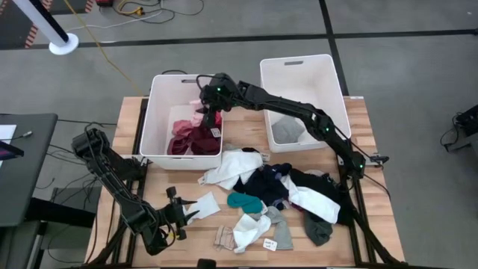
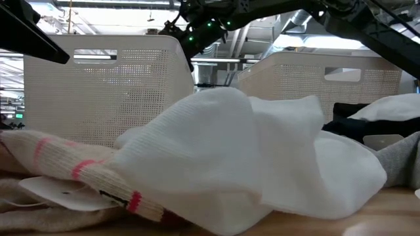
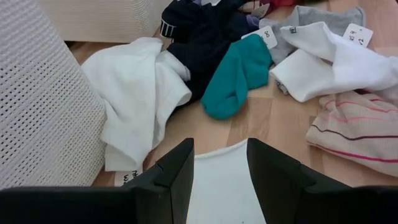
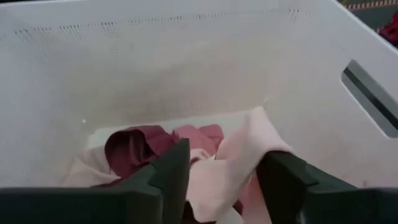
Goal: Sort clothes
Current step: Put the light pink sock into the left white bin, then put the brown sock into the left white bin
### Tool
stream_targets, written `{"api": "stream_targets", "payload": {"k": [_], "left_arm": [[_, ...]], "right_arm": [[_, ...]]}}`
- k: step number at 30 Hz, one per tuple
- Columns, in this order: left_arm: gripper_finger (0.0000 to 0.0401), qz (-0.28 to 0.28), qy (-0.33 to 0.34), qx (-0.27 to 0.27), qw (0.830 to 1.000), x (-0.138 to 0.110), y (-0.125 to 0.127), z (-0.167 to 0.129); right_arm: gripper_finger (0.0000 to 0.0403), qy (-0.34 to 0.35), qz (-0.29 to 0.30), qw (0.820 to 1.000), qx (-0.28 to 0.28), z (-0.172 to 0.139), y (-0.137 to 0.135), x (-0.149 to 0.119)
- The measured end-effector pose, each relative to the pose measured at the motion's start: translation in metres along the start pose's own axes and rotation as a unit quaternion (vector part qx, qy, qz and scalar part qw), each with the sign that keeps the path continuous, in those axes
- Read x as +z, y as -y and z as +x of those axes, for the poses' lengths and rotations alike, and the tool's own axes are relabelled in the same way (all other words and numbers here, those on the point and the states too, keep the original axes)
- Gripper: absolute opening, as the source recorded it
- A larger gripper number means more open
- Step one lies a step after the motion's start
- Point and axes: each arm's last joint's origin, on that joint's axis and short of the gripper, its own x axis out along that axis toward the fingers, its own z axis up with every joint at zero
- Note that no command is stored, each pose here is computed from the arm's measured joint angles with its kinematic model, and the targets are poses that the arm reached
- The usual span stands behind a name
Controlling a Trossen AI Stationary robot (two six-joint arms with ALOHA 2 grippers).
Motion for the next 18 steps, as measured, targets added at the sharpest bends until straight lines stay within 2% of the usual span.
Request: {"api": "stream_targets", "payload": {"k": [6,10,16,18], "left_arm": [[0.0144,-0.001,0.000,-0.001,1.000,0.000,0.000,0.000],[0.0144,-0.003,-0.002,-0.003,1.000,0.000,0.001,0.000],[0.0144,-0.001,-0.002,-0.002,1.000,0.001,0.000,0.001],[0.0144,-0.002,-0.003,0.000,1.000,0.001,0.000,0.002]], "right_arm": [[0.0206,0.013,-0.004,1.000,0.002,-0.006,-0.006,0.009],[0.0201,-0.016,0.000,1.000,-0.004,-0.019,-0.007,0.011],[0.0190,-0.102,0.010,0.995,-0.007,-0.035,0.000,0.001],[0.0188,-0.102,0.010,0.995,-0.007,-0.039,-0.001,0.002]]}}
